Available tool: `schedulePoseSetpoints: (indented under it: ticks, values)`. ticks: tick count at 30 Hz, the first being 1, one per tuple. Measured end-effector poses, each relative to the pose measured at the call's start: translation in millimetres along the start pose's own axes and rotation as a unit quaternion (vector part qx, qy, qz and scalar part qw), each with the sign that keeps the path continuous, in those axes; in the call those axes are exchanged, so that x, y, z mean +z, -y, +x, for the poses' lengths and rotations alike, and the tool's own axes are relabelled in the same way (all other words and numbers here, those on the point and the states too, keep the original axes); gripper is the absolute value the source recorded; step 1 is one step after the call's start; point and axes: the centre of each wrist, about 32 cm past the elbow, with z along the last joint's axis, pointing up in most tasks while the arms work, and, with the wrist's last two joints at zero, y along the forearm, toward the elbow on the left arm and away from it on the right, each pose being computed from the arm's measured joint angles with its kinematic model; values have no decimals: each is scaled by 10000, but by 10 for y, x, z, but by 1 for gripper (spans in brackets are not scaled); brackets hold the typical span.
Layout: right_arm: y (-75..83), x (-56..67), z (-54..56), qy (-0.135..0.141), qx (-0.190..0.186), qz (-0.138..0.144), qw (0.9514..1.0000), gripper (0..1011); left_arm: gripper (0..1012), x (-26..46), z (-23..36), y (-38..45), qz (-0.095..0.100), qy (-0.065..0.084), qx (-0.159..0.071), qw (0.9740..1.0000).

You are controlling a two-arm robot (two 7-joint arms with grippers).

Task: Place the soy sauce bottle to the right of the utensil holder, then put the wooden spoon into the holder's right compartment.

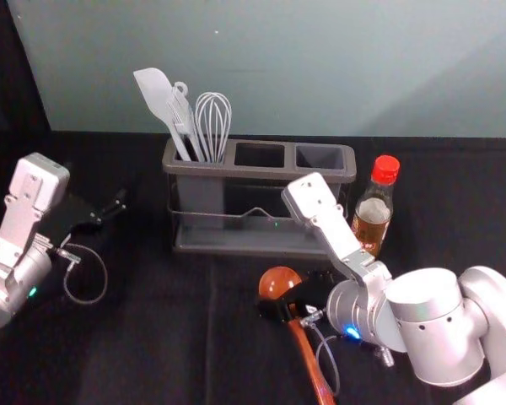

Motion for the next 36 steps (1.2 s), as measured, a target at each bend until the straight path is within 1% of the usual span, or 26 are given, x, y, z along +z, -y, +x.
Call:
schedulePoseSetpoints:
  ticks: [8,10,11,13,14,15,16,17,21,22,23,24,26,27,31,32,33,34,35,36]
  values:
    - [212,31,36,61,51,213,9997,840,1005,0,0,0,0,0,0,10000]
    - [329,25,57,88,76,360,9993,840,1005,0,0,0,0,0,0,10000]
    - [329,25,57,88,76,360,9993,840,1005,0,0,0,0,0,0,10000]
    - [460,1,77,127,109,574,9982,840,1005,0,0,0,0,0,0,10000]
    - [460,1,77,127,109,574,9982,839,1005,0,0,0,0,0,0,10000]
    - [524,-18,81,159,106,679,9975,839,1005,0,0,0,1,-1,0,10000]
    - [554,-26,81,176,107,733,9971,840,1005,0,0,0,0,0,0,10000]
    - [621,-48,82,216,101,857,9960,840,1005,0,0,0,0,0,0,10000]
    - [740,-103,73,320,76,1112,9933,840,1005,0,0,0,0,0,0,10000]
    - [802,-139,63,392,57,1259,9913,840,1005,0,0,0,0,0,0,10000]
    - [831,-158,60,434,41,1342,9900,840,1005,0,0,0,0,0,0,10000]
    - [883,-195,56,522,23,1502,9873,840,1005,0,0,0,0,0,0,10000]
    - [927,-225,55,615,-1,1651,9844,840,1005,0,0,0,0,0,0,10000]
    - [968,-261,53,717,-30,1829,9805,840,1005,0,0,0,0,0,0,10000]
    - [1038,-340,52,931,-111,2251,9698,840,1005,0,0,0,0,0,0,10000]
    - [1061,-384,50,1039,-176,2488,9628,840,1005,0,0,0,0,0,0,10000]
    - [1069,-403,49,1084,-210,2605,9591,839,1005,0,0,0,0,0,0,10000]
    - [1081,-439,48,1153,-268,2801,9527,840,1005,0,0,0,0,0,0,10000]
    - [1084,-460,48,1178,-297,2891,9496,840,1005,0,0,0,0,0,0,10000]
    - [1089,-494,48,1235,-357,3122,9413,840,1005,0,0,0,0,0,0,10000]
